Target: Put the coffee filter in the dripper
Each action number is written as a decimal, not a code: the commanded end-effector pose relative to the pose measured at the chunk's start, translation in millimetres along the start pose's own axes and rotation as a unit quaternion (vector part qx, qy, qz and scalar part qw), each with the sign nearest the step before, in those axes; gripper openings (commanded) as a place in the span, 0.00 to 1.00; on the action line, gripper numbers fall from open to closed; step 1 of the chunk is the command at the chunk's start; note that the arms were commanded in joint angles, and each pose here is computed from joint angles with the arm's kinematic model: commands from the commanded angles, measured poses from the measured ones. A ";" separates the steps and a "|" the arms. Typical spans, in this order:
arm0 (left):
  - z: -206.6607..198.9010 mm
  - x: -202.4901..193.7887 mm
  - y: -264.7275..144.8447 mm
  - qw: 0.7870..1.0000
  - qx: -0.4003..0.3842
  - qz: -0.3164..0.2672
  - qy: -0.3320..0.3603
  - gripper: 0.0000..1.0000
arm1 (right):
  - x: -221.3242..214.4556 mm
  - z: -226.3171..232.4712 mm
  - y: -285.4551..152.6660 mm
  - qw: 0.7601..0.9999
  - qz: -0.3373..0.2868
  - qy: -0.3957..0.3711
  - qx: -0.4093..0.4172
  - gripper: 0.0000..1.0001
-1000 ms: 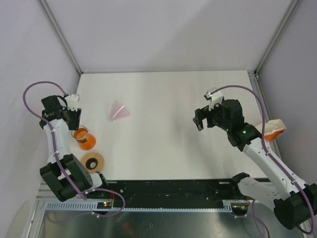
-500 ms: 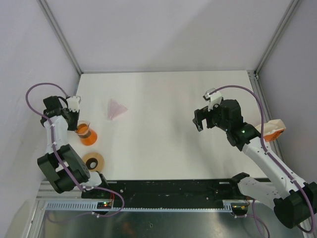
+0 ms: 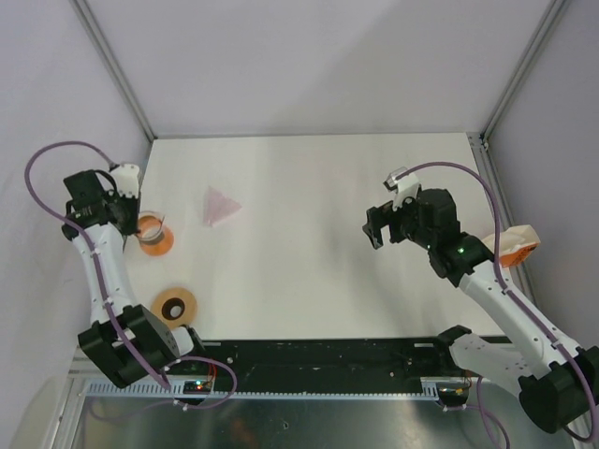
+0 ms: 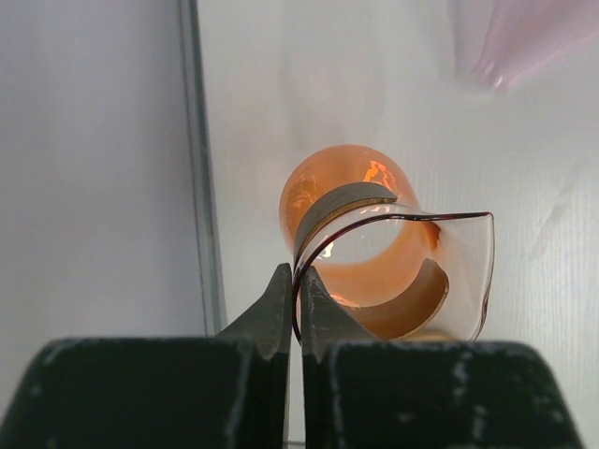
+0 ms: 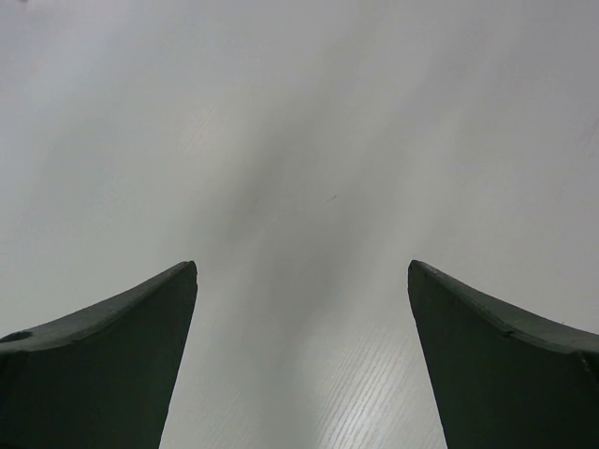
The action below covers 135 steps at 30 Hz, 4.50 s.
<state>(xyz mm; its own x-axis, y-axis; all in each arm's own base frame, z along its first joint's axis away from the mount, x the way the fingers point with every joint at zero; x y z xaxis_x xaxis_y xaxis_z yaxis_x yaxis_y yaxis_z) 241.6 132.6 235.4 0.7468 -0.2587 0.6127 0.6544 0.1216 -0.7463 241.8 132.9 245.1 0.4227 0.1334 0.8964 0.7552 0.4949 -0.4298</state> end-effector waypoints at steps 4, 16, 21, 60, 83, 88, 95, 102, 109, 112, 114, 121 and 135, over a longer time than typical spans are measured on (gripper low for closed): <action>-35.8 94.4 -64.3 0.988 -0.026 -0.149 0.040 0.00 | 28.5 13.5 -15.3 0.998 -0.058 0.003 0.040 0.99; -227.9 167.9 -100.9 0.908 -0.265 -0.223 0.234 0.00 | 6.6 -58.1 -22.6 0.988 -0.012 0.129 -0.086 0.99; -308.2 162.0 -73.1 0.867 -0.341 -0.173 0.319 0.00 | -4.6 -82.6 -24.3 0.975 0.006 0.174 -0.137 0.99; -389.8 140.1 3.5 0.827 -0.402 -0.113 0.377 0.71 | -2.6 -76.3 -18.7 0.980 0.006 0.174 -0.098 0.99; -75.7 -31.5 -16.7 0.976 -0.070 0.054 0.201 1.00 | 7.1 -63.9 -12.7 0.980 -0.011 0.194 -0.048 0.99; -47.8 -96.0 -5.3 0.982 -0.078 0.110 0.129 0.95 | 16.3 -55.1 -9.8 0.978 -0.015 0.203 -0.039 0.99; -53.3 -126.4 8.4 0.987 -0.092 0.093 0.093 0.91 | 21.4 -35.4 0.2 0.982 0.005 0.186 -0.041 0.99; -55.2 -147.2 24.4 0.986 -0.090 0.106 0.089 0.76 | 21.8 -24.1 5.0 0.984 0.012 0.172 -0.046 0.99; -54.9 -156.3 38.9 0.984 -0.104 0.121 0.076 0.65 | 21.7 -19.8 9.0 0.984 0.018 0.169 -0.047 0.99; -55.6 -162.1 42.8 0.983 -0.109 0.131 0.074 0.60 | 19.7 -19.9 10.4 0.985 0.023 0.165 -0.051 0.99; -57.2 -166.0 44.6 0.981 -0.115 0.139 0.071 0.58 | 18.7 -20.3 11.2 0.985 0.025 0.163 -0.053 0.99; -58.9 -169.2 44.2 0.981 -0.113 0.147 0.060 0.57 | 17.0 -21.4 16.2 0.986 0.029 0.158 -0.055 0.99; -62.1 -166.9 16.9 0.983 -0.075 0.143 0.085 0.65 | 16.7 -21.0 28.7 0.986 0.036 0.155 -0.049 1.00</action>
<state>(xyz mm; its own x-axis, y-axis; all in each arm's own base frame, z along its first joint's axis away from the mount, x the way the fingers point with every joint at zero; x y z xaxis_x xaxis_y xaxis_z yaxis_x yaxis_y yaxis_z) 131.0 120.7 107.5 0.8462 -0.3849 0.3684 0.4299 0.0847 -0.8989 269.7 124.6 222.9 0.6567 -0.1030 0.7470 0.7181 0.3881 -0.5777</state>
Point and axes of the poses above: each gripper's point midway between its finger pads, its own y axis out along the fingers, its own z axis along the line the jaws close on, x = y × z, the point moved 6 cm from there along -y, back along the fingers, and after that the axes turned 6 degrees about y, right-handed, at the moved point
